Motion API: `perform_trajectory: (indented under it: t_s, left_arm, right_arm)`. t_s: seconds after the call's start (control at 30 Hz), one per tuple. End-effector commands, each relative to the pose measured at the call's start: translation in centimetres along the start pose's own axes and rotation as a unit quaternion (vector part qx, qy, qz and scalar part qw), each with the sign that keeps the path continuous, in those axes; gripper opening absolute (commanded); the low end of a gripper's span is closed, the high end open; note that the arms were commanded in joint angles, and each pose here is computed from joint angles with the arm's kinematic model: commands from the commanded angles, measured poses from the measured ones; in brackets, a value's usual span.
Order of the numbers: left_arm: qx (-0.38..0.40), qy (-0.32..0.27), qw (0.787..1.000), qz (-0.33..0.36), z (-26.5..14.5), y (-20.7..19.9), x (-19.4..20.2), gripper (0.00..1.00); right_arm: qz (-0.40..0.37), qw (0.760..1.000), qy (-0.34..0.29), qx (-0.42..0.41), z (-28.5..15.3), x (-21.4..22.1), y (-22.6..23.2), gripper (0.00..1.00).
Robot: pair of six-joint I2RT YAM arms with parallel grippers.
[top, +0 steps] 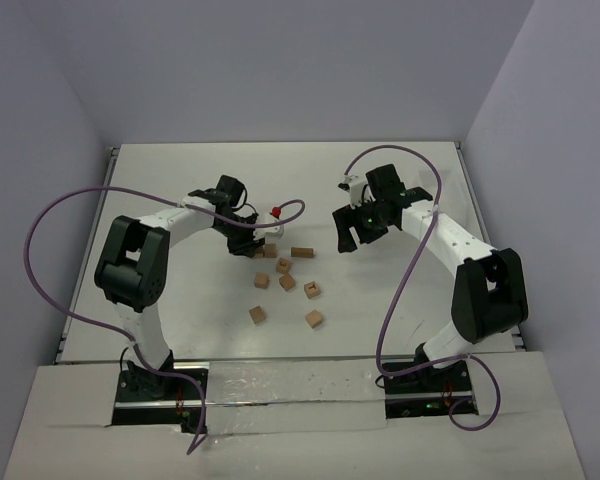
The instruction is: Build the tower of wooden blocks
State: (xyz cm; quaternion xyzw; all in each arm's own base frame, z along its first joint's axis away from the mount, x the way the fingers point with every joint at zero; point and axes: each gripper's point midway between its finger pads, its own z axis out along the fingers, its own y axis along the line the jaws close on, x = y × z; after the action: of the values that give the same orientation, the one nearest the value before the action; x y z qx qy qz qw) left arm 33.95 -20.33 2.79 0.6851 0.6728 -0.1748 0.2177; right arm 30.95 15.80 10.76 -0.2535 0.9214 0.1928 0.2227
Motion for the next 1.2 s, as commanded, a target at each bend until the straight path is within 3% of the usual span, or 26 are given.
perform_trajectory:
  t_s: [0.0,0.87,0.93,1.17]
  left_arm:
    - [-0.009,-0.019,1.0,0.006,-0.18,0.94,-1.47,0.36]
    - [-0.01,-0.016,1.0,0.006,0.5,1.16,-2.16,0.46]
    - [-0.01,-0.016,1.0,0.006,0.5,1.18,-2.19,0.49]
    - [-0.01,-0.017,1.0,0.005,0.35,1.2,-2.3,0.76]
  right_arm:
    - [-0.005,1.0,-0.01,-0.003,0.1,-0.7,0.08,0.8]
    - [-0.005,1.0,-0.007,-0.004,0.22,-0.45,0.08,0.8]
    - [-0.005,1.0,-0.007,-0.004,0.19,-0.43,0.07,0.8]
    - [-0.005,1.0,-0.008,-0.005,0.16,-0.51,0.13,0.8]
